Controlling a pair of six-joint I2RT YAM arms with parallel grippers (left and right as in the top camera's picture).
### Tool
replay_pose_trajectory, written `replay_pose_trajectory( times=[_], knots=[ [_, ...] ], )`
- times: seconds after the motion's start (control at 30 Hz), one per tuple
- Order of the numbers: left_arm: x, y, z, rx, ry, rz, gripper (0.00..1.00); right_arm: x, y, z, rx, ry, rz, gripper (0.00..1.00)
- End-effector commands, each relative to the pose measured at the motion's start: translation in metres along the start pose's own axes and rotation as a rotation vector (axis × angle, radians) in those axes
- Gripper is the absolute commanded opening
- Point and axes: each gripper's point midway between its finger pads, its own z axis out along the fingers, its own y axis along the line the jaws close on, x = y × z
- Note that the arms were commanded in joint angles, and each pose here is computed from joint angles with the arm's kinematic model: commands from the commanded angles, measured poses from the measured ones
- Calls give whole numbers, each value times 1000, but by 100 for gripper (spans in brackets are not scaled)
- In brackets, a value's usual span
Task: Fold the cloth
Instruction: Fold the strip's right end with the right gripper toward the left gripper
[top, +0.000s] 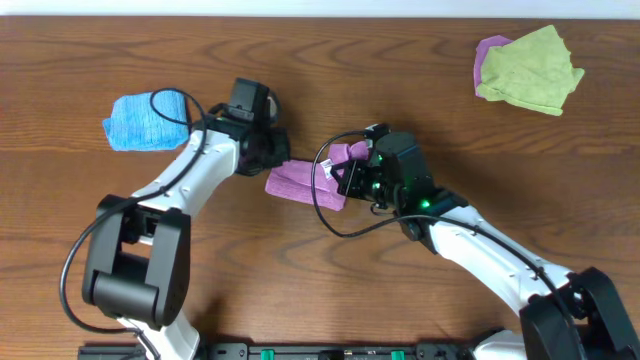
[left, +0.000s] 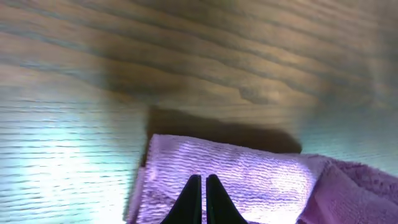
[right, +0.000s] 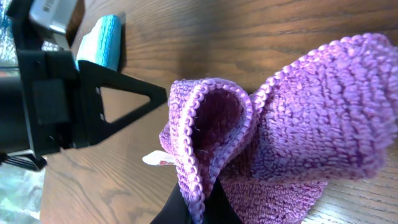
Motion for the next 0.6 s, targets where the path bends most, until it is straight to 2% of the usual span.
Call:
replay_pose_trajectory(
  times=[0.0,0.57],
  knots=[
    [-5,7,-13,-12,-27,0,6,-6,15,2,-16,-17,-46,1],
    [-14,29,-41,-29,-60,-50,6,-6,43,42,17,90,-181,1]
  ],
)
